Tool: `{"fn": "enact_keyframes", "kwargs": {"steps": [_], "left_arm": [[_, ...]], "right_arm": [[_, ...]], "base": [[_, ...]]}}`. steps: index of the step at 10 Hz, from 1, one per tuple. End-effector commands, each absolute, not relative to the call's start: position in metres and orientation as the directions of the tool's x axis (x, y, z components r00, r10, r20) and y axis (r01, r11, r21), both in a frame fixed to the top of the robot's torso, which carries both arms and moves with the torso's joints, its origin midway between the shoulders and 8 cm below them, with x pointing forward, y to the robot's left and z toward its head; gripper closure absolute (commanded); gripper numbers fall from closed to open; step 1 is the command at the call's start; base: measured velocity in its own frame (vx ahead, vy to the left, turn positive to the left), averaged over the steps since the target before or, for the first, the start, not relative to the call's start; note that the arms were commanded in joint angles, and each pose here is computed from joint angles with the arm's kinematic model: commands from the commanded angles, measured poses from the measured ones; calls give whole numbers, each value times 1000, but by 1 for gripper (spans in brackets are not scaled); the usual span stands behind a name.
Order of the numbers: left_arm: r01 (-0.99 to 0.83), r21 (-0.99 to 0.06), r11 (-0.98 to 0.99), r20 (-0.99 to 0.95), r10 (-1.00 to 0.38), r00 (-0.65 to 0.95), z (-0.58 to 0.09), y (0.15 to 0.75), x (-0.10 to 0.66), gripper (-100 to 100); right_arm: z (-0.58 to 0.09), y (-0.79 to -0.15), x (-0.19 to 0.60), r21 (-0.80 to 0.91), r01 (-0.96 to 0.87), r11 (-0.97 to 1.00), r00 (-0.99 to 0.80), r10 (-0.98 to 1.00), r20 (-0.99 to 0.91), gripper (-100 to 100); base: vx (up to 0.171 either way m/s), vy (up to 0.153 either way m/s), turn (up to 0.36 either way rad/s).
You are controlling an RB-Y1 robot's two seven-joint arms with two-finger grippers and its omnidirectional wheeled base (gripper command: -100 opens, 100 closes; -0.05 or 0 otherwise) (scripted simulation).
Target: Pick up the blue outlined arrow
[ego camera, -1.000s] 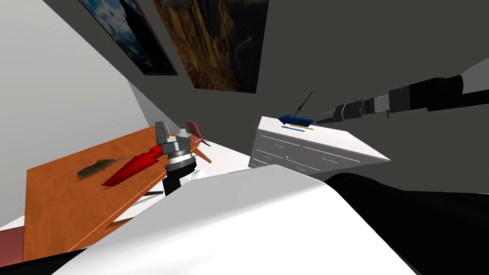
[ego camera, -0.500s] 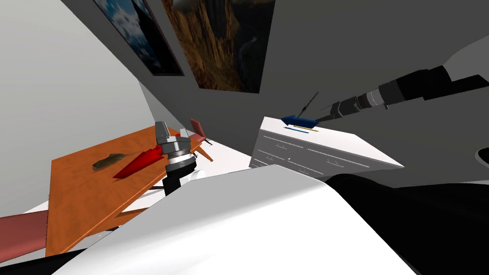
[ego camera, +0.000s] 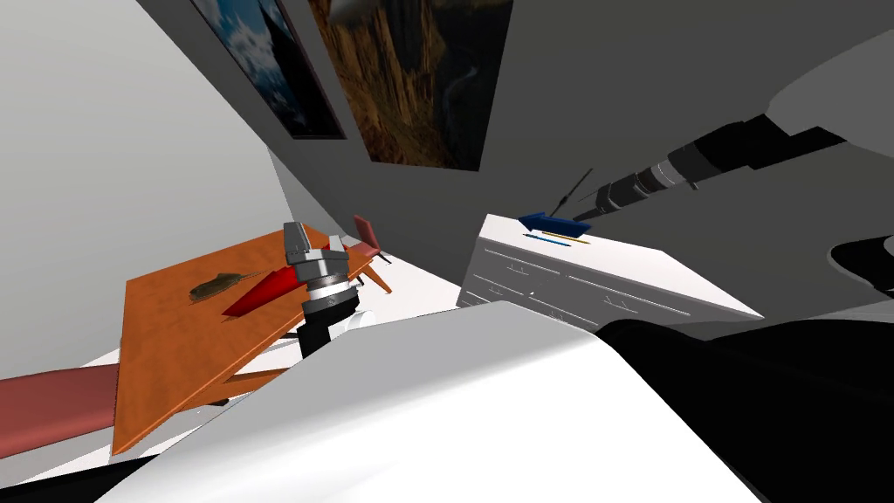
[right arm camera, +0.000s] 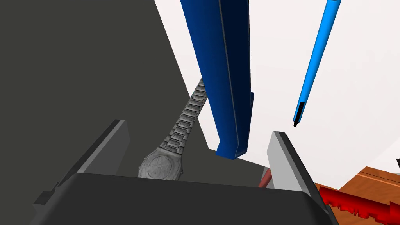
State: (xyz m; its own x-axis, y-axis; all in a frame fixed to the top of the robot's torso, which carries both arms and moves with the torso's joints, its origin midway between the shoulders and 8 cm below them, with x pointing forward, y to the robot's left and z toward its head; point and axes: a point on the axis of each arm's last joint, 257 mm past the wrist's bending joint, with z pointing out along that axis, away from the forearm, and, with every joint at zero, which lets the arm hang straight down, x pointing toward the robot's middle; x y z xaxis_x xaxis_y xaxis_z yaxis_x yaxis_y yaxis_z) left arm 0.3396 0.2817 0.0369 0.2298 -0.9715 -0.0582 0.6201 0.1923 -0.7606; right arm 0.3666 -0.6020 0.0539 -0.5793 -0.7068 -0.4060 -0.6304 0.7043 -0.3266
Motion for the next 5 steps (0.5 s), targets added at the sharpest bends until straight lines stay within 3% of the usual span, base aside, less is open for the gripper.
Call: {"fn": "enact_keyframes", "kwargs": {"steps": [1, 5], "left_arm": [[620, -761, 192, -58, -971, 230, 37, 282, 340, 0], [620, -761, 192, -58, -971, 230, 37, 282, 340, 0]], "right_arm": [[50, -605, 368, -313, -641, 701, -606, -712, -355, -100], [42, -597, 380, -283, -687, 669, -621, -743, -251, -100]], "base": [[-7, -3, 105], [-5, -4, 69]]}}
